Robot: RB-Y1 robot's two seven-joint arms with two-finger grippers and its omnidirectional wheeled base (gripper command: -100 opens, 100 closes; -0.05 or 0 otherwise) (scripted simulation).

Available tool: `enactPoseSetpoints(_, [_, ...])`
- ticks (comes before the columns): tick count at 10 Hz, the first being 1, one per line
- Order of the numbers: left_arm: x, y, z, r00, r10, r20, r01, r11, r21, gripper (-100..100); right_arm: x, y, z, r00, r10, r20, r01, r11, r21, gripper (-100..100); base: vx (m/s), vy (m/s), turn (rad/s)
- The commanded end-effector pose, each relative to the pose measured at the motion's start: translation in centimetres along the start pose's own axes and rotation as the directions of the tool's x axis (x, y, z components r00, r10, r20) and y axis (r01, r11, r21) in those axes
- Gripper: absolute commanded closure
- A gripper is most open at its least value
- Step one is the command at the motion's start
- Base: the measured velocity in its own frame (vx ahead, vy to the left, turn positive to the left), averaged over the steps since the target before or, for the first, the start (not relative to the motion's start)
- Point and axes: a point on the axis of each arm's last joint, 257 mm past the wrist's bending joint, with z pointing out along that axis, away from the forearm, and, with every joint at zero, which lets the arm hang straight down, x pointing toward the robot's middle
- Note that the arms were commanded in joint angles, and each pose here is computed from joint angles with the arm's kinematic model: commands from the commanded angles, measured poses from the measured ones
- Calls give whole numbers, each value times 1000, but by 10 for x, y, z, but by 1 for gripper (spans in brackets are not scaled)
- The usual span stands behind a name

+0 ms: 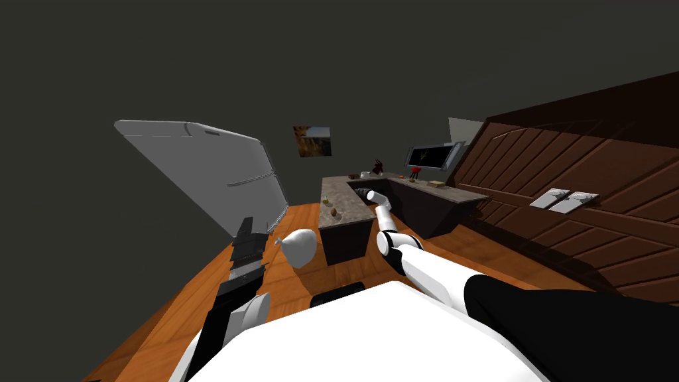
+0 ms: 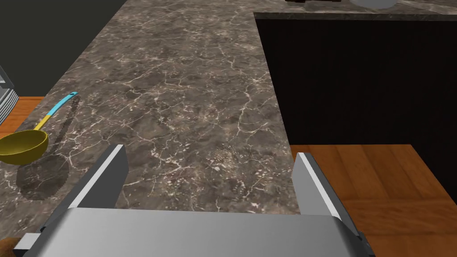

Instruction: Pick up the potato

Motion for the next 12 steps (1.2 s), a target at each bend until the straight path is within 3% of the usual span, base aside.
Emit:
enactPoseSetpoints(1, [0,0,0,1000,0,0,0,1000,0,0,-9,-3,1,999,16,33,-16,1000,12,-100,21,-13,-1])
enactPoseSetpoints(2, [0,0,0,1000,0,0,0,1000,0,0,-18,-17,7,993,91,81,-95,994,45,-100,42,-16,55])
enactPoseSetpoints(4, [0,0,0,1000,0,0,0,1000,0,0,-31,-21,7,988,93,121,-100,993,56,-100,33,-12,19])
enactPoseSetpoints(5, [0,0,0,1000,0,0,0,1000,0,0,-43,-36,12,971,161,178,-178,981,82,-100,43,-19,62])
enactPoseSetpoints(6, [0,0,0,1000,0,0,0,1000,0,0,-53,-40,11,964,159,212,-182,979,91,-100,48,-19,42])
enactPoseSetpoints(7, [0,0,0,1000,0,0,0,1000,0,0,-55,-55,12,944,215,251,-249,962,110,-100,68,-10,72])
enactPoseSetpoints(8, [0,0,0,1000,0,0,0,1000,0,0,-67,-59,11,934,212,288,-254,960,117,-100,56,-12,24])
enactPoseSetpoints(9, [0,0,0,1000,0,0,0,1000,0,0,-77,-75,12,903,263,341,-321,939,126,-100,70,-20,55])
enactPoseSetpoints(10, [0,0,0,1000,0,0,0,1000,0,0,-94,-80,9,885,260,385,-330,935,127,-100,61,-19,33])
enactPoseSetpoints(11, [0,0,0,1000,0,0,0,1000,0,0,-96,-81,8,882,258,395,-331,935,130,-100,18,-5,-4])
enactPoseSetpoints(12, [0,0,0,1000,0,0,0,1000,0,0,-107,-98,5,841,294,453,-391,910,135,-100,29,-1,57])
